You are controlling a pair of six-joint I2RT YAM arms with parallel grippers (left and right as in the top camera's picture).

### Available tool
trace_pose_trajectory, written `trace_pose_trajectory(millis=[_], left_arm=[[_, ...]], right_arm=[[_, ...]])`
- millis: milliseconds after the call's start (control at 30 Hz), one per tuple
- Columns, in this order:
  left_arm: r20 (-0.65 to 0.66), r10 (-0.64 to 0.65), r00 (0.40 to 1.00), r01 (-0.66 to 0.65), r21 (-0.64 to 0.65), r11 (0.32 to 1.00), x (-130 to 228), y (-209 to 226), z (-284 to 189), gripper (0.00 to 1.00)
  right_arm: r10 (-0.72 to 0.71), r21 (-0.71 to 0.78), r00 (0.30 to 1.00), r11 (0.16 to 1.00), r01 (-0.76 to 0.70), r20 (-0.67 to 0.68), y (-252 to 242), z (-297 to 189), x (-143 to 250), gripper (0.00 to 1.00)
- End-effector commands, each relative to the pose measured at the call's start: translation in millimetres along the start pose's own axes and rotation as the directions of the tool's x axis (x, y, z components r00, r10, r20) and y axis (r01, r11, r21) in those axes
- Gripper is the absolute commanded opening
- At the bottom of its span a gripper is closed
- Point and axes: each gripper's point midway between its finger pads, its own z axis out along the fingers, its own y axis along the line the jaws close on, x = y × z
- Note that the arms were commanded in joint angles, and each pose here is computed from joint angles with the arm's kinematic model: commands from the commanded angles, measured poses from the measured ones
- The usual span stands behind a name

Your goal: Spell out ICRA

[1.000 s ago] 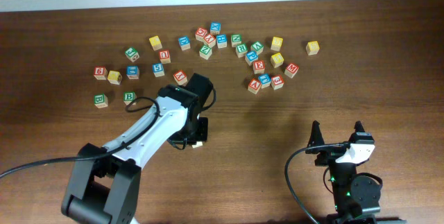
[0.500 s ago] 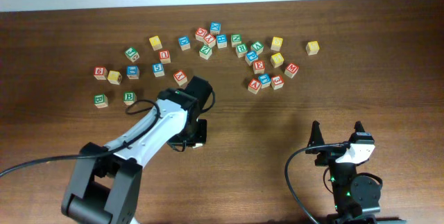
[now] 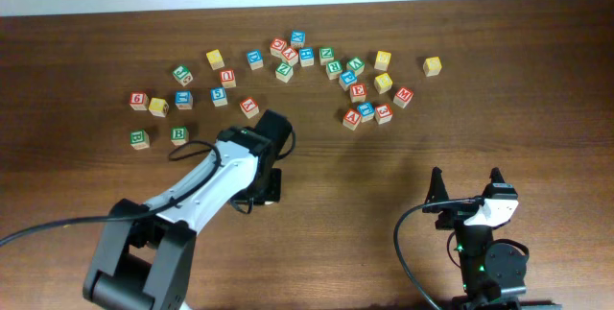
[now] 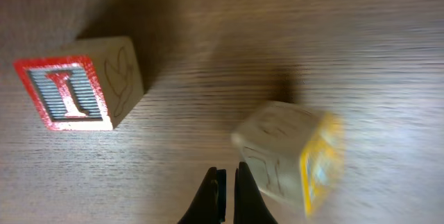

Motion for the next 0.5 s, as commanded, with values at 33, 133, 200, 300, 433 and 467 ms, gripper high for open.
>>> trace_pose_trajectory(millis=[33, 133, 200, 300, 433, 467], left_arm=[[-0.039, -0.036, 0.999, 0.033, -0.091, 0.995, 16.4, 19.2, 20.5, 0.00], [-0.045, -0.035, 0.998, 0.031, -0.095, 0.995, 18.2, 20.1, 20.4, 0.00], [-0.045, -0.035, 0.998, 0.031, -0.094, 0.995, 18.0, 19.9, 20.0, 0.00], [-0.064, -0.035, 0.997, 0.031, -0.077, 0.997, 19.4, 16.6, 15.0, 0.00], [-0.102, -0.031, 0.994, 0.030, -0.014, 0.999, 23.2, 5.2, 9.0, 0.23], [-0.112, -0.028, 0.993, 0.029, 0.006, 1.000, 24.8, 1.8, 8.9, 0.33]], right_arm=[[-0.007, 0.018, 1.000, 1.000, 0.007, -0.003, -4.0, -0.1, 2.0, 0.98], [-0.007, 0.018, 1.000, 1.000, 0.007, -0.003, -4.0, -0.1, 2.1, 0.98], [-0.007, 0.018, 1.000, 1.000, 0.007, -0.003, -4.0, -0.1, 2.0, 0.98], [-0.007, 0.018, 1.000, 1.000, 0.007, -0.003, -4.0, -0.1, 2.0, 0.98], [-0.007, 0.018, 1.000, 1.000, 0.007, -0.003, -4.0, -0.1, 2.1, 0.98], [-0.007, 0.018, 1.000, 1.000, 0.007, -0.003, -4.0, -0.1, 2.0, 0.98]])
